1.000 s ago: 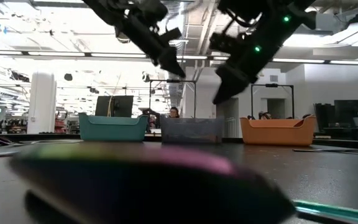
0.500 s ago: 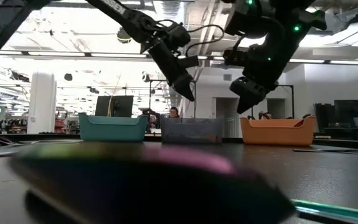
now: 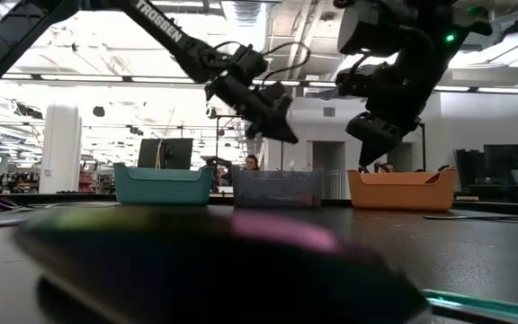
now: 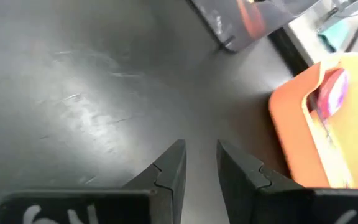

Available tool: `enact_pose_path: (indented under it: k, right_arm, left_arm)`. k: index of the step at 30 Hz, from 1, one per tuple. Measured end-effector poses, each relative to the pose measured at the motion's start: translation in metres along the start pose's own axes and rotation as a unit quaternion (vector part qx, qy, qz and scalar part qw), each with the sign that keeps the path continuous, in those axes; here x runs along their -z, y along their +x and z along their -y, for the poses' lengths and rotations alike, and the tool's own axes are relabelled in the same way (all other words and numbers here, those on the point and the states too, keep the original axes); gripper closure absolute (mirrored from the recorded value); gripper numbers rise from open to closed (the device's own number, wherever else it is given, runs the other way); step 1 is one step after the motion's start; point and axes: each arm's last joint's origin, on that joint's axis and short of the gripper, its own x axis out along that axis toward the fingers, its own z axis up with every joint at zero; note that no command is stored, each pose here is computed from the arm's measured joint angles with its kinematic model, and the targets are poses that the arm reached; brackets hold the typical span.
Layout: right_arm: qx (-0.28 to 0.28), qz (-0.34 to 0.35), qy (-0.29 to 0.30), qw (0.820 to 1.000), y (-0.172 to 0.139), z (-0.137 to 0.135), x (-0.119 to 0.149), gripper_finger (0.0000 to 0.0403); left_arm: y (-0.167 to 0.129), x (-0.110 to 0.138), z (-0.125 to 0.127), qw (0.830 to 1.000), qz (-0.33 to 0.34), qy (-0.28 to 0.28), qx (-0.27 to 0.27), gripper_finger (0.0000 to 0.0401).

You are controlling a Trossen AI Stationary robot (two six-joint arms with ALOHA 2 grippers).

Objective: Sort silverware by color (type)
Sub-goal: Put the orange fork into the black bin, then put the black fork into the green bin

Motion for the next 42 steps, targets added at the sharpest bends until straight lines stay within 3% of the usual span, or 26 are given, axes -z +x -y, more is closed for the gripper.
enact_pose_path:
  k: [7,12,15,20,27,31,35,39,42]
  right_arm:
    - [0.005,0.027,0.009,1.000,-0.004,-0.004,-0.001,0.0296]
    - [0.004,0.025,0.013,1.000,-0.003,-0.003,-0.002,0.0296]
    - [0.001,0.022,0.010,1.000,-0.004,-0.004,-0.001,0.0296]
    - [-0.011,0.011,0.033,0.999,-0.007,-0.005,0.002,0.0296]
    - [-0.048,-0.002,0.036,0.998,-0.026,-0.016,0.016,0.0296]
    - [-0.062,0.006,0.043,0.997,-0.037,-0.023,0.024,0.0296]
    - [-0.100,0.039,0.054,0.993,-0.044,-0.033,0.020,0.0296]
    - [-0.185,0.098,0.044,0.977,-0.048,-0.047,-0.001,0.0296]
    - [-0.252,0.146,0.023,0.956,-0.053,-0.054,-0.016,0.0296]
  left_arm:
    - [-0.002,0.010,-0.019,0.999,-0.007,-0.043,-0.015,0.0266]
    - [-0.005,0.012,-0.017,0.999,-0.028,-0.036,-0.010,0.0183]
    - [-0.015,0.013,-0.015,0.997,-0.067,-0.029,-0.018,0.0157]
    - [-0.039,0.009,0.001,0.995,-0.100,-0.023,0.014,0.0152]
    - [-0.092,0.020,0.051,0.999,0.013,0.009,0.051,0.0152]
    - [-0.129,0.044,0.074,0.995,0.082,0.000,0.059,0.0152]
    - [-0.161,0.079,0.092,0.994,0.109,-0.011,0.031,0.0152]
    - [-0.182,0.116,0.102,0.991,0.126,-0.034,-0.008,0.0152]
    - [-0.190,0.140,0.106,0.987,0.145,-0.063,-0.003,0.0152]
